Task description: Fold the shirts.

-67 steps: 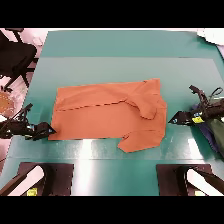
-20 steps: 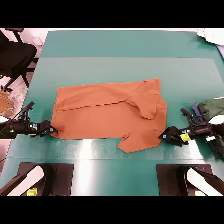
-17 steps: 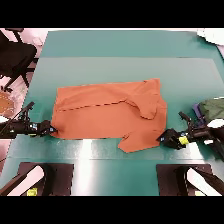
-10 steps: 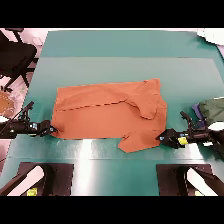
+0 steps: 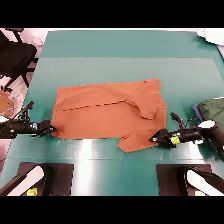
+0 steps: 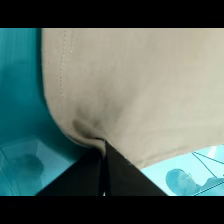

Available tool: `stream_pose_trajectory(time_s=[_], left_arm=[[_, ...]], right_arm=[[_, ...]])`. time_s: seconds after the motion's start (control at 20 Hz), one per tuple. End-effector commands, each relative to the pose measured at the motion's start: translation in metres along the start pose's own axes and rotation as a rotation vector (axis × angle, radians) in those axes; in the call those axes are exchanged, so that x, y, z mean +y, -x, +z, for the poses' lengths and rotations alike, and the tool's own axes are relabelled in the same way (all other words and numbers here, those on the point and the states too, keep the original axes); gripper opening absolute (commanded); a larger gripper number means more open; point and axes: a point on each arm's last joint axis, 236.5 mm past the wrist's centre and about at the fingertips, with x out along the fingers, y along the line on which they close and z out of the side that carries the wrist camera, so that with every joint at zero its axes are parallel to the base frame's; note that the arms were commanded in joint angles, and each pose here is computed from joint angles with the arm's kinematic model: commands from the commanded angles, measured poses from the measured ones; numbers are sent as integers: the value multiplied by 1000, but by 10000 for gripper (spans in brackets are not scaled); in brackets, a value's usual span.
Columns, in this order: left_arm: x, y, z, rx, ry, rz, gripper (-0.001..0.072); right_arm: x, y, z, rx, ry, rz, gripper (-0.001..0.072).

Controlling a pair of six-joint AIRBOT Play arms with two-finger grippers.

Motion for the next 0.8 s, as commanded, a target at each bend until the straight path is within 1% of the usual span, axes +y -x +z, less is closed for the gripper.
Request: stream_pose_trajectory(time_s=[0.0,0.05,0.1,0.2,0.4,0.6,0.75], left_arm=[[-3,1,1,-2,1,-11,20],[-6,2,3,-5,2,-23,20],[-11,4,5,-8,2,-39,19],[-28,10,11,-18,-21,-98,18],[-70,31,26,-51,-77,-244,18],[-107,53,47,-133,-144,-373,18],[-128,68,68,-237,-189,-453,18]], right_arm=[[14,-6,-2,-19,48,-12,332],[20,-2,-3,-42,74,-11,155],[25,2,-2,-68,94,-10,18],[39,12,0,-131,127,15,22],[80,42,14,-284,164,146,21],[107,73,32,-362,241,152,21],[118,83,58,-348,262,151,21]])
